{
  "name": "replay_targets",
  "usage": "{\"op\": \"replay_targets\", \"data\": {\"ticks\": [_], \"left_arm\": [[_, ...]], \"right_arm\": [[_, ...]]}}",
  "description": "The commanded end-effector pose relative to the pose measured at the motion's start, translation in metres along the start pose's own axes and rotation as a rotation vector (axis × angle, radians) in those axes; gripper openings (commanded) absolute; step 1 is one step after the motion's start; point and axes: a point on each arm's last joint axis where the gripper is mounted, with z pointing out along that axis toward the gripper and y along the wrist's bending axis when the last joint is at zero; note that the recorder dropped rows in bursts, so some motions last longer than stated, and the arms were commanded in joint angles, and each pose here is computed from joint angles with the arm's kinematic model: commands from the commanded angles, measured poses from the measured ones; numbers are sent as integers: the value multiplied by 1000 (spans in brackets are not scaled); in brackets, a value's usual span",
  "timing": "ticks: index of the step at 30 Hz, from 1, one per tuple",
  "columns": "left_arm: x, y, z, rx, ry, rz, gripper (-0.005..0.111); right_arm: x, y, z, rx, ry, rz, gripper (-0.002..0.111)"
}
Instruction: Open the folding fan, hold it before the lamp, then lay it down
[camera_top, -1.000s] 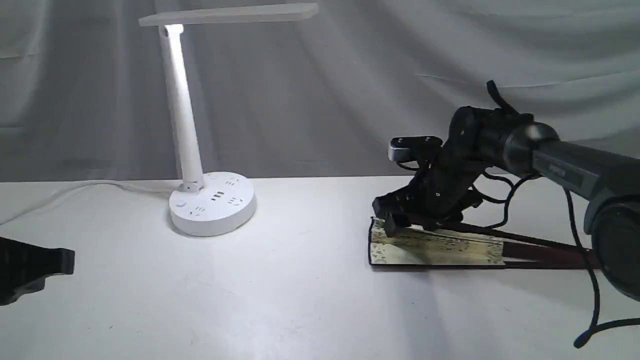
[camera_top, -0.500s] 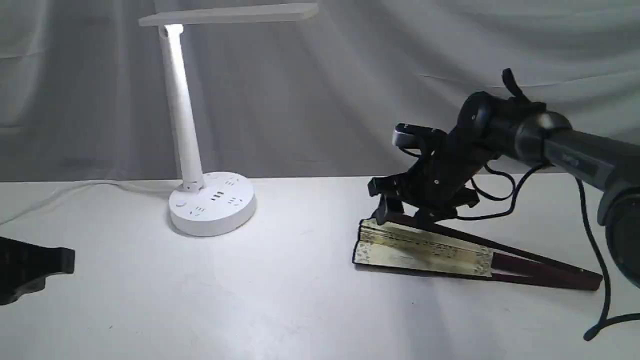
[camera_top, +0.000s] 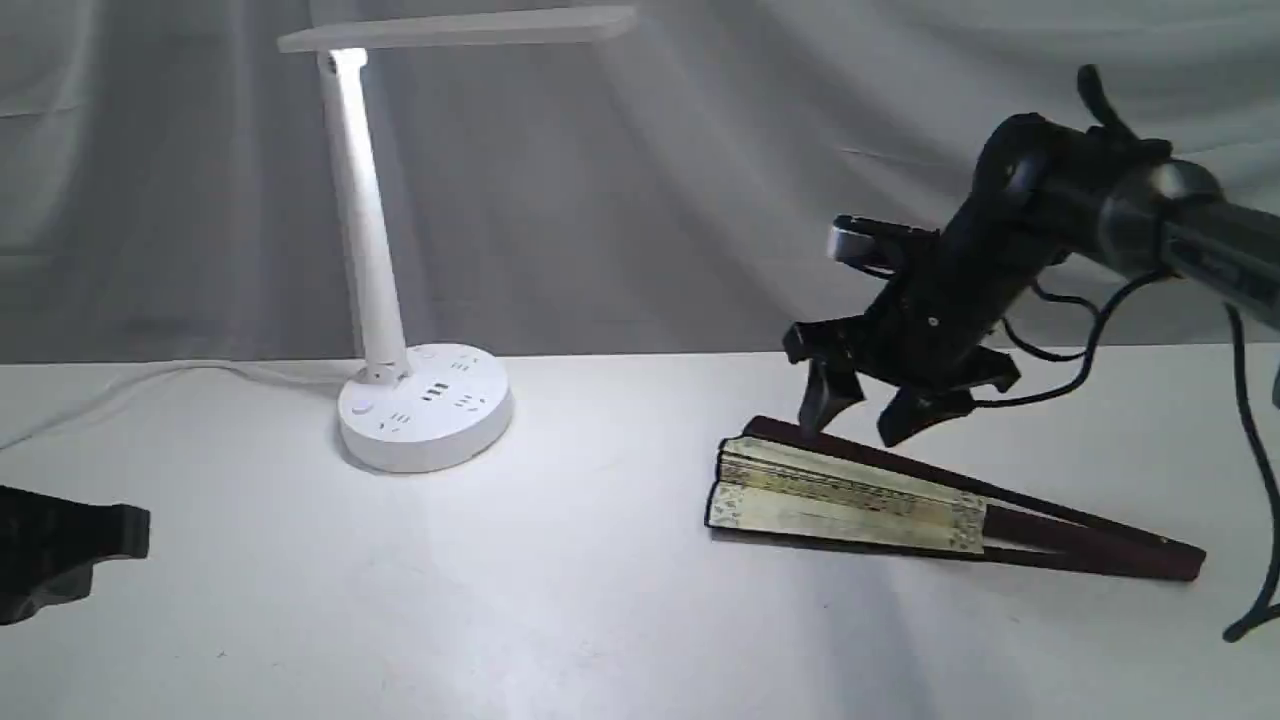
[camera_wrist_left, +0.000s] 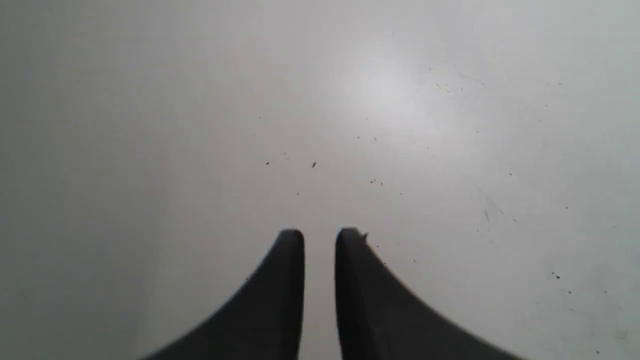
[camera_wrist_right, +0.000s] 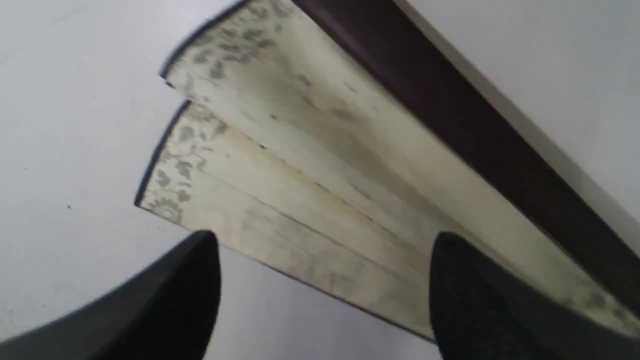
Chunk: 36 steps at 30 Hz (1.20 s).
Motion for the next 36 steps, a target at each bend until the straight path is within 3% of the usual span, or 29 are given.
{"op": "replay_targets", "data": {"ticks": [1, 6, 9, 15, 18, 22, 25, 31, 36], "left_arm": [[-2, -1, -1, 16, -4, -32, 11], [-1, -1, -1, 14, 16, -7, 11], [0, -2, -1, 18, 23, -14, 11], [0, -4, -1, 28, 24, -16, 11], [3, -15, -1, 50, 28, 51, 11], [6, -31, -1, 85, 22, 126, 11], [6, -37, -1, 100, 3, 146, 11], [3, -37, -1, 101, -33, 142, 11], [3, -37, -1, 101, -33, 142, 11]], "right_arm": [[3, -15, -21, 18, 4, 84, 52], [6, -21, -45, 47, -22, -1, 40], [6, -33, -55, 63, -39, 18, 38], [9, -76, -64, 79, -55, 113, 37], [12, -97, -71, 73, -71, 159, 37], [14, -117, -73, -12, -98, 216, 37], [13, -122, -64, -101, -114, 181, 37], [10, -123, -35, -275, -140, 118, 37], [14, -130, -11, -298, -109, 116, 37]]}}
